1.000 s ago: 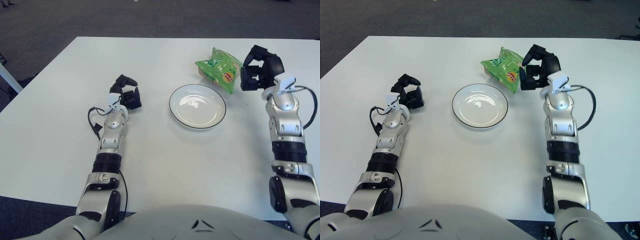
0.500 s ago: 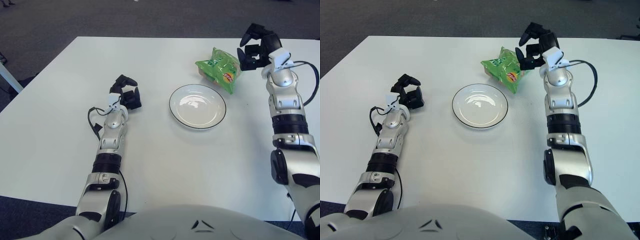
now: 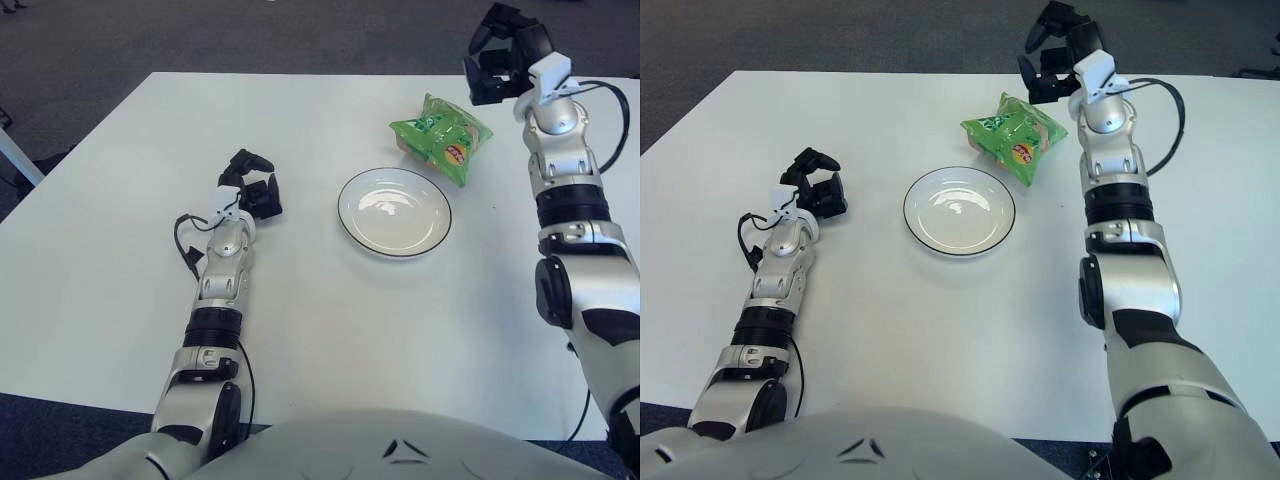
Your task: Put the snack into the plate.
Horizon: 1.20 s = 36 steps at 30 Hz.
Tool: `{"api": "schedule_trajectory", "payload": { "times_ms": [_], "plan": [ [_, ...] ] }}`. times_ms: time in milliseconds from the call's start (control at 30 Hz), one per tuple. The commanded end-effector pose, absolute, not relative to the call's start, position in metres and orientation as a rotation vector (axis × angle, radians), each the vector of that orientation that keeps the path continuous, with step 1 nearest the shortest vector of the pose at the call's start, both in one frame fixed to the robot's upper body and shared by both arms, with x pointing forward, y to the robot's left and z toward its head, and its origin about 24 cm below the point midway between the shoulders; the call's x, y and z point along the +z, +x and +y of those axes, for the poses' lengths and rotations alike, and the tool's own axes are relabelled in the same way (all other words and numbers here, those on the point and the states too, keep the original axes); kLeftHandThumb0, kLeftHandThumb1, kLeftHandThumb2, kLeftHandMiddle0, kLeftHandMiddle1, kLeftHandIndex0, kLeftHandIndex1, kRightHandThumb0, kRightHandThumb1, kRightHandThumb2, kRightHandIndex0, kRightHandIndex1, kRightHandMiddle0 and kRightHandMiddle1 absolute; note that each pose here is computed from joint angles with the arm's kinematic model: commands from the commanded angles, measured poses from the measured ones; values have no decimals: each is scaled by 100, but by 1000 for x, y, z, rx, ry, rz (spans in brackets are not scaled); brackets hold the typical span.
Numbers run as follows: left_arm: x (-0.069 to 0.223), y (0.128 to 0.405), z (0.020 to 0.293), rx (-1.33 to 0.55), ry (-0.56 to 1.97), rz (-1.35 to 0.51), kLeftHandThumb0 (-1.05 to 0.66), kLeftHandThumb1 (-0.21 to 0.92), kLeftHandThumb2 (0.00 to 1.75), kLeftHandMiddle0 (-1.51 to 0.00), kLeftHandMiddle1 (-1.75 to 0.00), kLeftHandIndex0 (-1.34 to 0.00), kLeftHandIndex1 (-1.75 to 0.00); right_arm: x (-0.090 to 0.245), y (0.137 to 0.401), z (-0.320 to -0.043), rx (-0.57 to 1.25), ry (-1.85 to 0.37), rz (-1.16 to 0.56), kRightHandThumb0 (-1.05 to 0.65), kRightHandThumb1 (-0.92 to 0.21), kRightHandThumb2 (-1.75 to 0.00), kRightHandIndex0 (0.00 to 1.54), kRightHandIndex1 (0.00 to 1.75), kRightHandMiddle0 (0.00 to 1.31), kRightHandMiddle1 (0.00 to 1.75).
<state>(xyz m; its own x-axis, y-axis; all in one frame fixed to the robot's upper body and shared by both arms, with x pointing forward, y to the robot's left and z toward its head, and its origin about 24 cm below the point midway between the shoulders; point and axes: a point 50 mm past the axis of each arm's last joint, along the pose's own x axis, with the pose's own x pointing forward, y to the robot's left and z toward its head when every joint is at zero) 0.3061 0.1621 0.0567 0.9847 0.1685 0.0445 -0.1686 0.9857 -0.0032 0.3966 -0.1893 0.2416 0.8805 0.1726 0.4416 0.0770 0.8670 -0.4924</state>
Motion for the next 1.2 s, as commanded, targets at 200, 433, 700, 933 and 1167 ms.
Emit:
{"api": "schedule_trajectory", "payload": {
  "times_ms": [200,433,700,933,1167],
  "plan": [
    [-4,268,163,203,-21,197,-47,33,130,-130,-175,-60,-175,235,400,-174,27,-781,-557,-39,-69,-83,70,155,33,175],
    [-6,269,164,229,-18,218,-47,35,127,-129,-175,-58,-175,215,406,-171,50,-933,-514,-74,-91,-76,15,108,6,146],
    [-6,269,165,227,-18,215,-47,33,129,-129,-175,-59,-175,204,409,-168,173,-1100,-445,-93,-92,-94,1,59,0,98],
    [-5,268,165,224,-15,207,-47,33,130,-128,-175,-60,-175,192,413,-165,212,-1190,-370,-94,-92,-104,0,31,0,71],
    [-6,269,165,234,-4,214,-48,31,132,-128,-175,-61,-175,180,416,-168,232,-1237,-268,-91,-92,-111,0,13,0,66]
  ]
}}
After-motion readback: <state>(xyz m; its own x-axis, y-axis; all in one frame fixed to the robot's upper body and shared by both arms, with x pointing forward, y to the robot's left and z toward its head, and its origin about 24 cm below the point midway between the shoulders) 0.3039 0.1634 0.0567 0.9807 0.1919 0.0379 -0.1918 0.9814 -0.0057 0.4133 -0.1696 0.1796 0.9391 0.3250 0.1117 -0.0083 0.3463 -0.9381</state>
